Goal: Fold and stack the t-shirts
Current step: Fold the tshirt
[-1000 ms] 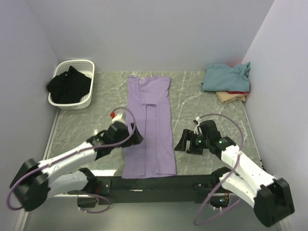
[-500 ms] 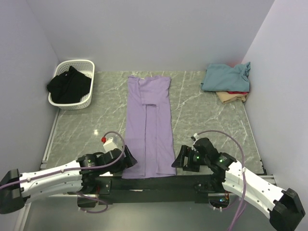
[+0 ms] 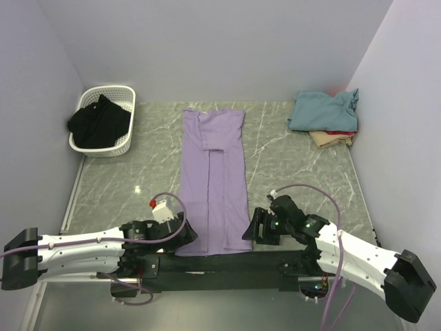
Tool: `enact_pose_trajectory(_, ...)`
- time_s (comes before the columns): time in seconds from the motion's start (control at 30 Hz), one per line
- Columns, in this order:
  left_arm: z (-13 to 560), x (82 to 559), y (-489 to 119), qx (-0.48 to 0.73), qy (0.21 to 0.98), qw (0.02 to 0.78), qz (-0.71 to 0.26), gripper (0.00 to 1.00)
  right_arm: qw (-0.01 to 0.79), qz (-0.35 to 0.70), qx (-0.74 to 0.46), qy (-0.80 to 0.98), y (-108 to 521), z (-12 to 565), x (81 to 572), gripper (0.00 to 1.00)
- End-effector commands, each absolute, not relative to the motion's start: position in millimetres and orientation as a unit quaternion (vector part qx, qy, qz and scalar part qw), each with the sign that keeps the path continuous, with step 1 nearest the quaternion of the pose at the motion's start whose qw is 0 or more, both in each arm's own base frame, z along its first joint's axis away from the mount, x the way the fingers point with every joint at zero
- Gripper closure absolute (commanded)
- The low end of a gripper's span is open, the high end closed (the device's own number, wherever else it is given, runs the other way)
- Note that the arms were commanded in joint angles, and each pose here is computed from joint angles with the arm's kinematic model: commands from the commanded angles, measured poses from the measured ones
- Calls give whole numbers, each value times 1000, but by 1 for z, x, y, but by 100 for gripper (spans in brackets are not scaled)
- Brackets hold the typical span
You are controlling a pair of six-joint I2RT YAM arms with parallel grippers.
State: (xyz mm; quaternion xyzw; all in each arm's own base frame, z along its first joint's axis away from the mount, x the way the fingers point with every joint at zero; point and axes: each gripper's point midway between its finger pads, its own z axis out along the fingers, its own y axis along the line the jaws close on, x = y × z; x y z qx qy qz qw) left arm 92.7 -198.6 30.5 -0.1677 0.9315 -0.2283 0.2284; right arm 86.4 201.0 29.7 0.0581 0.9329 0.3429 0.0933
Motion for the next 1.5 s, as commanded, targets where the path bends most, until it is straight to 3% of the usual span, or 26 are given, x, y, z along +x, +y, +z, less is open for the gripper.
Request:
enact_pose_trajectory(0.0,7,72,-183,-164,947,186,-204,31,88,333,50,937,206,24,86,39)
enact_pose_trajectory(0.07,6,72,-180,-162,949,187,-196,39,77,327,39,941,210,20,80,46)
enact_pose_trajectory(0.17,8,73,-181,-158,951,188,-189,60,68,331,25,941,218,22,76,56)
enact_pose_trajectory(0.23,13,75,-185,-156,949,191,-195,76,67,328,14,942,223,23,73,70)
enact_pose_trajectory(0.3,18,76,-188,-155,948,194,-198,89,71,333,3,940,229,29,73,77)
enact_pose_trajectory(0.33,19,77,-189,-154,948,195,-199,93,78,327,2,942,228,29,75,86)
enact_pose_trajectory(0.4,26,79,-191,-153,947,200,-200,99,99,329,-3,939,232,41,81,91)
enact_pose_trajectory(0.57,52,86,-193,-145,943,219,-205,99,146,338,-10,930,232,71,92,99)
enact_pose_trajectory(0.93,124,116,-206,-150,914,295,-234,99,227,305,-32,924,230,113,124,96)
enact_pose_trajectory(1.2,133,171,-208,-152,906,334,-210,95,300,233,-53,924,235,141,184,95)
enact_pose_trajectory(1.47,128,240,-206,-152,902,351,-201,95,293,217,-44,930,228,130,240,95)
